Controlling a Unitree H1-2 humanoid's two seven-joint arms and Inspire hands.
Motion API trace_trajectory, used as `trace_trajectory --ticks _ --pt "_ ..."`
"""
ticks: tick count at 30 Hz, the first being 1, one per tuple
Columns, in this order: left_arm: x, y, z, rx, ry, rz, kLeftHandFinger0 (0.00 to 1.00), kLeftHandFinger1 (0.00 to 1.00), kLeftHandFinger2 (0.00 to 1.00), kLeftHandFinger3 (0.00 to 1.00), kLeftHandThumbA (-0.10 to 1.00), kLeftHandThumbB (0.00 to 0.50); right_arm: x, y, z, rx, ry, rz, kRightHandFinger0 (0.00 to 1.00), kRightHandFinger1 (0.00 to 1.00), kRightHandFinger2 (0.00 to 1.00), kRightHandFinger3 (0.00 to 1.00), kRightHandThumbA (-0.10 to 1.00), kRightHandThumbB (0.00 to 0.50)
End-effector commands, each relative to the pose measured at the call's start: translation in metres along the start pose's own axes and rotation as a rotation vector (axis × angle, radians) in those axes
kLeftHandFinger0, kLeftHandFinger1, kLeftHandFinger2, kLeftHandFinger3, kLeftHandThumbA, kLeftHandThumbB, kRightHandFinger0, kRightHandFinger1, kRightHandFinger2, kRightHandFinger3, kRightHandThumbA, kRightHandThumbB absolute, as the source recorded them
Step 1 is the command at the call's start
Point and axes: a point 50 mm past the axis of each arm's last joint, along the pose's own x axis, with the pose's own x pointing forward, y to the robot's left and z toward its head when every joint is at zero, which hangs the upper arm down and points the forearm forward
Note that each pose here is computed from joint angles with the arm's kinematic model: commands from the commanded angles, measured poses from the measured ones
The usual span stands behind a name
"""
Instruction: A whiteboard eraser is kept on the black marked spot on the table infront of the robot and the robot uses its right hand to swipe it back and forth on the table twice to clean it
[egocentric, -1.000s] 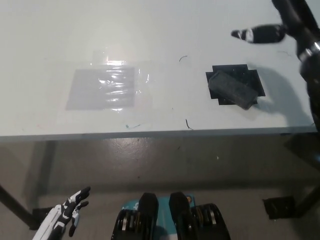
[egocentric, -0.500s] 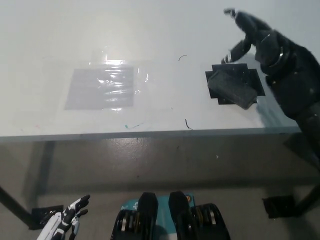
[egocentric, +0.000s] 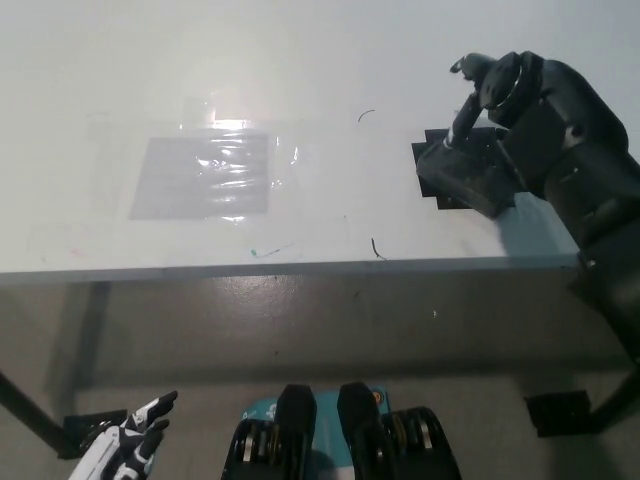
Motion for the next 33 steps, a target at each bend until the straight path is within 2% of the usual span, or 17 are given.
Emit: trace_trajectory --ticks 1,5,8,10,11,13,14,16,17,22,26,27,32,33 --pt "-0.002 0.003 0.007 0.075 -0.029 -0.044 1.00 1.00 1.00 1.00 0.83 0.385 -0.011 -0.023 0.024 0.025 -0.069 0.017 1.00 1.00 1.00 1.00 1.00 0.310" --pt "-0.002 0.003 0.009 0.080 -0.022 -0.053 1.00 1.00 1.00 1.00 0.79 0.361 -0.010 -0.017 0.026 0.077 -0.120 0.069 1.00 1.00 1.00 1.00 1.00 0.246" --pt "-0.002 0.003 0.009 0.086 -0.027 -0.054 1.00 1.00 1.00 1.00 0.78 0.356 -0.011 -0.017 0.029 0.070 -0.125 0.074 1.00 1.00 1.00 1.00 1.00 0.261" --pt "-0.001 0.004 0.009 0.090 -0.028 -0.049 1.00 1.00 1.00 1.00 0.78 0.358 -0.011 -0.017 0.030 0.018 -0.120 0.060 1.00 1.00 1.00 1.00 1.00 0.221" --pt "-0.001 0.004 0.009 0.092 -0.029 -0.048 1.00 1.00 1.00 1.00 0.78 0.357 -0.010 -0.015 0.028 0.007 -0.098 0.047 1.00 1.00 1.00 1.00 1.00 0.256" --pt "-0.001 0.003 0.009 0.089 -0.030 -0.049 1.00 1.00 1.00 1.00 0.78 0.352 -0.008 -0.011 0.022 -0.018 -0.047 0.042 1.00 1.00 1.00 1.00 1.00 0.263" --pt "-0.001 0.003 0.009 0.088 -0.033 -0.050 1.00 1.00 1.00 1.00 0.78 0.342 -0.005 -0.006 0.016 -0.064 -0.010 0.047 1.00 1.00 1.00 1.00 1.00 0.285" --pt "-0.002 0.003 0.009 0.088 -0.031 -0.052 1.00 1.00 1.00 1.00 0.78 0.350 -0.002 0.003 0.007 -0.139 0.063 0.000 1.00 1.00 1.00 1.00 1.00 0.362" --pt "-0.002 0.003 0.009 0.087 -0.030 -0.052 1.00 1.00 1.00 1.00 0.78 0.352 -0.001 0.005 0.006 -0.155 0.077 -0.013 1.00 1.00 1.00 1.00 1.00 0.382" --pt "-0.004 0.003 0.009 0.091 -0.033 -0.055 1.00 1.00 1.00 1.00 0.79 0.354 0.008 0.028 -0.019 -0.258 0.141 0.013 1.00 1.00 1.00 1.00 1.00 0.352" --pt "-0.006 0.004 0.010 0.091 -0.031 -0.050 1.00 1.00 1.00 1.00 0.80 0.357 0.011 0.037 -0.032 -0.355 0.182 0.011 1.00 1.00 1.00 1.00 1.00 0.366" --pt "-0.006 0.004 0.010 0.092 -0.033 -0.052 1.00 1.00 1.00 1.00 0.80 0.356 0.012 0.039 -0.037 -0.361 0.187 0.022 1.00 1.00 1.00 1.00 1.00 0.352" --pt "-0.001 0.006 0.010 0.100 -0.037 -0.065 1.00 1.00 1.00 1.00 0.79 0.342 0.014 0.045 -0.050 -0.195 0.174 0.143 1.00 1.00 1.00 1.00 1.00 0.284" --pt "-0.001 0.006 0.010 0.097 -0.035 -0.066 1.00 1.00 1.00 1.00 0.78 0.339 0.015 0.046 -0.050 -0.188 0.161 0.146 1.00 1.00 1.00 1.00 1.00 0.315"
